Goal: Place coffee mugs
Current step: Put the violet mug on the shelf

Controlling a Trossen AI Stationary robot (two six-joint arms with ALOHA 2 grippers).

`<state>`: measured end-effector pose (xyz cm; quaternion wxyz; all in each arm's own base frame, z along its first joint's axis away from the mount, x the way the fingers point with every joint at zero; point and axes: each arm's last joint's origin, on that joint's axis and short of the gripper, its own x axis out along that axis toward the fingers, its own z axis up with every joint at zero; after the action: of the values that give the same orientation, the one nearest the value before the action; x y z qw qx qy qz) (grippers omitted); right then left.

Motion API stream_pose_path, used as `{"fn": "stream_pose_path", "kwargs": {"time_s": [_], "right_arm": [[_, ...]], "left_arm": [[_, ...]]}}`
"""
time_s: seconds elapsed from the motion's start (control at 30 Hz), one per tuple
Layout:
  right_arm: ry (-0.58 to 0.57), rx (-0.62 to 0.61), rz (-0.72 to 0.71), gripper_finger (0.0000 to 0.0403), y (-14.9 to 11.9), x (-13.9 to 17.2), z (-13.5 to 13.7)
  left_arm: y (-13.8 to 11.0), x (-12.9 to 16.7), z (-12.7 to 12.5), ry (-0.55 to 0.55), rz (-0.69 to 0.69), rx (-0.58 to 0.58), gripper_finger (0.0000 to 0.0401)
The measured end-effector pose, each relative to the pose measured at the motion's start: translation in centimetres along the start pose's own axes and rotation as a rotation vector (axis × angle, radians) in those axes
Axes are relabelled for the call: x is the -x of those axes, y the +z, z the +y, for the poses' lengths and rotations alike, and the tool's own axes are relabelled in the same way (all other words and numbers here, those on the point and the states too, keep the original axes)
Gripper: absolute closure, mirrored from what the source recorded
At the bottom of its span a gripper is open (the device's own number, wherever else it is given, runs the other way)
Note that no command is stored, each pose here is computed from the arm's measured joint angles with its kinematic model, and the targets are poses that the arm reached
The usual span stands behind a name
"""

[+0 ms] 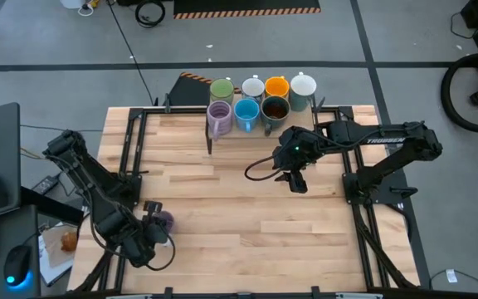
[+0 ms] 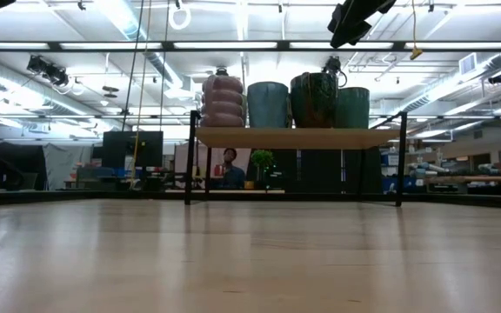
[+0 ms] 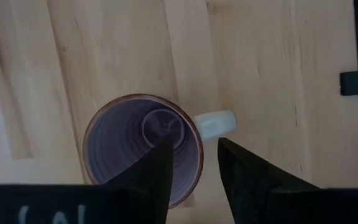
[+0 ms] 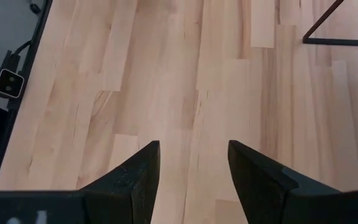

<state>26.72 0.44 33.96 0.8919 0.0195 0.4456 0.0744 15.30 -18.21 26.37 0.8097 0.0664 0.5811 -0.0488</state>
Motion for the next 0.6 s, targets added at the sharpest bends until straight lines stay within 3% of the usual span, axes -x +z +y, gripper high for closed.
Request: {"fn": "stream_pose_path", "kwargs": {"time_s": [0.27, 0.47, 0.6], "right_arm": [[0.000, 0.003, 0.001, 0.0208, 0.0, 0.0, 0.0], [0.000, 0.005, 0.004, 0.0208, 0.0, 0.0, 0.0], [0.000, 0.023, 0.004, 0.0208, 0.0, 0.0, 0.0]], "left_arm": [[0.2, -1.5, -0.9, 0.032, 0.046, -0.002, 0.0269], [-0.1, -1.1, -0.9, 0.006, 0.061, 0.087, 0.0269], [-0.3, -1.1, -1.2, 0.004, 0.062, 0.082, 0.0269]]}}
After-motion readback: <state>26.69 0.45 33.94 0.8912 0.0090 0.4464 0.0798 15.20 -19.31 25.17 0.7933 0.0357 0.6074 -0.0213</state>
